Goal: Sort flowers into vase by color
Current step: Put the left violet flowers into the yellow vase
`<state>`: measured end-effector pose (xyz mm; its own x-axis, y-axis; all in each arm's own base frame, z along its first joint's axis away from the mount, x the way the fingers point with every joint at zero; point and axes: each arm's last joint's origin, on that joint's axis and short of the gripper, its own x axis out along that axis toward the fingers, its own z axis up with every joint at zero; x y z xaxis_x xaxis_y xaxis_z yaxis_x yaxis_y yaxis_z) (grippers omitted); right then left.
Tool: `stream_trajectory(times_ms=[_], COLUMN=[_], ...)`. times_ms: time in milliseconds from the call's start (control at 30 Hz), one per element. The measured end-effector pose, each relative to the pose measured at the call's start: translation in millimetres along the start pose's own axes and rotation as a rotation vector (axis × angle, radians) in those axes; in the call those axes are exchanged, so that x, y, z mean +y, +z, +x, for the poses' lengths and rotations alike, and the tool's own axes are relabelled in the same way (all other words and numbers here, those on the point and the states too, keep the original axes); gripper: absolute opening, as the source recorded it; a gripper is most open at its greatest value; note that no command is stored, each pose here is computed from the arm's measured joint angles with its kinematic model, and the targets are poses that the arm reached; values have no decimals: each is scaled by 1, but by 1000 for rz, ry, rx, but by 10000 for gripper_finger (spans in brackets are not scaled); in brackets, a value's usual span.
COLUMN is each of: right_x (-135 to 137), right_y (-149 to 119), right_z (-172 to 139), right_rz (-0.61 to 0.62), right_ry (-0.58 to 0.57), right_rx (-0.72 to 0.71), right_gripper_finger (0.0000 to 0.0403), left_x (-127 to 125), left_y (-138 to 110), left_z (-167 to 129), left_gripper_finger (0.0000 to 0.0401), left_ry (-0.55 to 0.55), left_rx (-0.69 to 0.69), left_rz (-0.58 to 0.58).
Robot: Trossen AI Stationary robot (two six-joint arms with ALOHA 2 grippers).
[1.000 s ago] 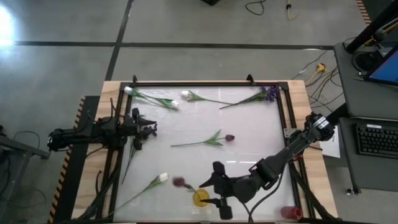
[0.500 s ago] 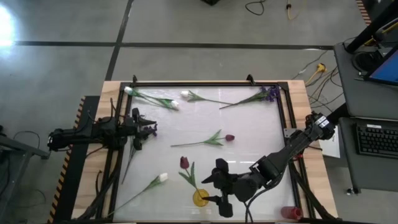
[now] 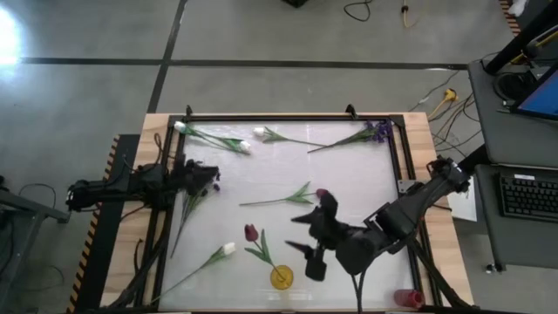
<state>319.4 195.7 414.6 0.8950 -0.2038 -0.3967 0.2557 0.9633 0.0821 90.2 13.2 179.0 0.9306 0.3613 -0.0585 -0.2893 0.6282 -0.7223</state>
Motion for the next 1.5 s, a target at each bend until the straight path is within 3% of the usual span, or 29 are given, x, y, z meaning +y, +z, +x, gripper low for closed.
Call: stream_trajectory(times_ms=[100, 233, 300, 367, 500, 567, 733, 867, 1133, 1300, 1500], right_x=[-3, -8, -11, -16, -23, -26, -33, -36, -45, -58, -65], right_y=[6, 12, 14, 16, 18, 18, 19, 16, 14, 15, 15], right_z=[-3, -3, -1, 3, 10, 13, 19, 19, -3, -19, -26], right_rz=[-2, 5, 6, 13, 20, 6, -72, -114, -166, -152, -168], right_ry=[-63, -110, -126, -142, -170, -181, -211, -229, -225, -246, -266], right_rx=[-43, -71, -72, -73, -73, -67, -50, -14, 61, 97, 110], right_gripper_finger=[244, 245, 243, 241, 239, 241, 241, 240, 242, 244, 238], left_x=[-1, -17, -23, -29, -33, -40, -60, -64, -30, -23, -8], left_y=[3, 9, 13, 17, 22, 28, 35, 31, -6, -18, -35], left_z=[2, 7, 10, 12, 13, 15, 33, 46, 51, 58, 65], left_gripper_finger=[152, 152, 149, 142, 119, 108, 96, 107, 195, 249, 254], left_ry=[15, -161, -125, -7, 355, 469, 591, 731, 1119, 1175, 1284], left_rx=[-56, -25, 26, 123, 373, 467, 617, 723, 934, 1001, 1064], left_rz=[-115, -110, -89, -39, 100, 140, 175, 127, 22, -7, 43])
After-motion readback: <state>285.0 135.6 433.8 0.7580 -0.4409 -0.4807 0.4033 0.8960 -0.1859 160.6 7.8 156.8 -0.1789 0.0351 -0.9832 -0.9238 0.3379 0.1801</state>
